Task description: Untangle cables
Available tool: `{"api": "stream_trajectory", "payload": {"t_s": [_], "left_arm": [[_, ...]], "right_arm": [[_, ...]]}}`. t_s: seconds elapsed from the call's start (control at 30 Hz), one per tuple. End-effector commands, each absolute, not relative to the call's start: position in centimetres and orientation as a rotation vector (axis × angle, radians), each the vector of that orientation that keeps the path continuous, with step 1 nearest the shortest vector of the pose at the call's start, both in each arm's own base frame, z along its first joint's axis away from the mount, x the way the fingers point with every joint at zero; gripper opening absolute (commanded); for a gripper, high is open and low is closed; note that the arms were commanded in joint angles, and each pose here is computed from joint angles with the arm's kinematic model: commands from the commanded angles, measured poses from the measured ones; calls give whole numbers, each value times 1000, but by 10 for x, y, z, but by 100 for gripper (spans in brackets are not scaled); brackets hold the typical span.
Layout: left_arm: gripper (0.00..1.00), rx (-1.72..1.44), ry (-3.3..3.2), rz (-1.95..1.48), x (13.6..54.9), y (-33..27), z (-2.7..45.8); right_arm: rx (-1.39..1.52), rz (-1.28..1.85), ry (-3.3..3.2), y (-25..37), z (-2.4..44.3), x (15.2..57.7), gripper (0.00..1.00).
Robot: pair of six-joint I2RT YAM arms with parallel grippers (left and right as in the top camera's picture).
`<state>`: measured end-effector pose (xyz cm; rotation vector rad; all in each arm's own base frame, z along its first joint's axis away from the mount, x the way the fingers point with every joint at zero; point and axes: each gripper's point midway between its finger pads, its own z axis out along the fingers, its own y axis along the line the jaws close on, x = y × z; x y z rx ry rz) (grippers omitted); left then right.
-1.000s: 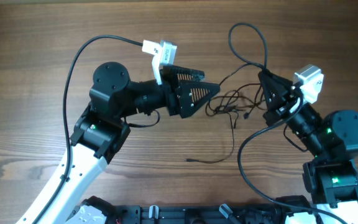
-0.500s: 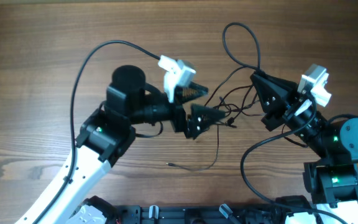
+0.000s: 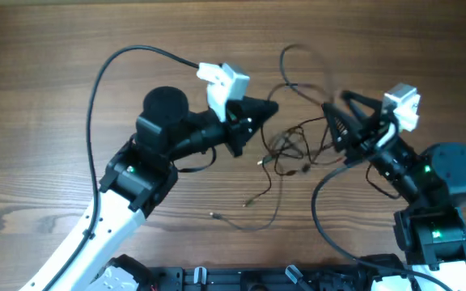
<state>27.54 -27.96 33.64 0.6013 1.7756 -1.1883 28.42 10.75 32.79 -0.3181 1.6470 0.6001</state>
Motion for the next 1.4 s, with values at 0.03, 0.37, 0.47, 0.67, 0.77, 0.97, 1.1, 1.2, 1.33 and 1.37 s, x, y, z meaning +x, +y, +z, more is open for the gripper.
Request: {"api": "stream_trajectory", "payload": {"t_s": [0.03, 0.37, 0.47, 0.67, 0.77, 0.97, 1.1, 1.2, 1.33, 1.37], "left_arm": [[4, 494, 1681, -1122, 283, -240, 374], [4, 390, 1619, -1121, 284, -213, 400], [4, 379, 1568, -1176, 280, -215, 415], [4, 459, 1437, -1271, 260, -228, 444], [4, 472, 1386, -1324, 251, -231, 457], [4, 524, 1268, -1341, 236, -236, 479], [4, 512, 1164, -1359, 228, -230, 501], [4, 515, 1146, -1359, 227, -229, 504], [4, 503, 1203, -1366, 233, -232, 494], [4, 500, 1214, -1367, 234, -233, 492]], "right_arm": [[15, 154, 1907, 30, 266, 303, 92], [-323, 729, 2093, 120, 217, 288, 100], [-443, 935, 2027, 146, 226, 282, 100], [-437, 1053, 2061, 156, 211, 292, 100], [-475, 1133, 2050, 164, 207, 292, 100], [-563, 1189, 2044, 180, 194, 292, 100], [-641, 1231, 2077, 200, 175, 285, 100], [-696, 1269, 2082, 217, 167, 280, 100], [-729, 1410, 1928, 233, 203, 278, 94], [-770, 1458, 1859, 236, 217, 274, 94]]}}
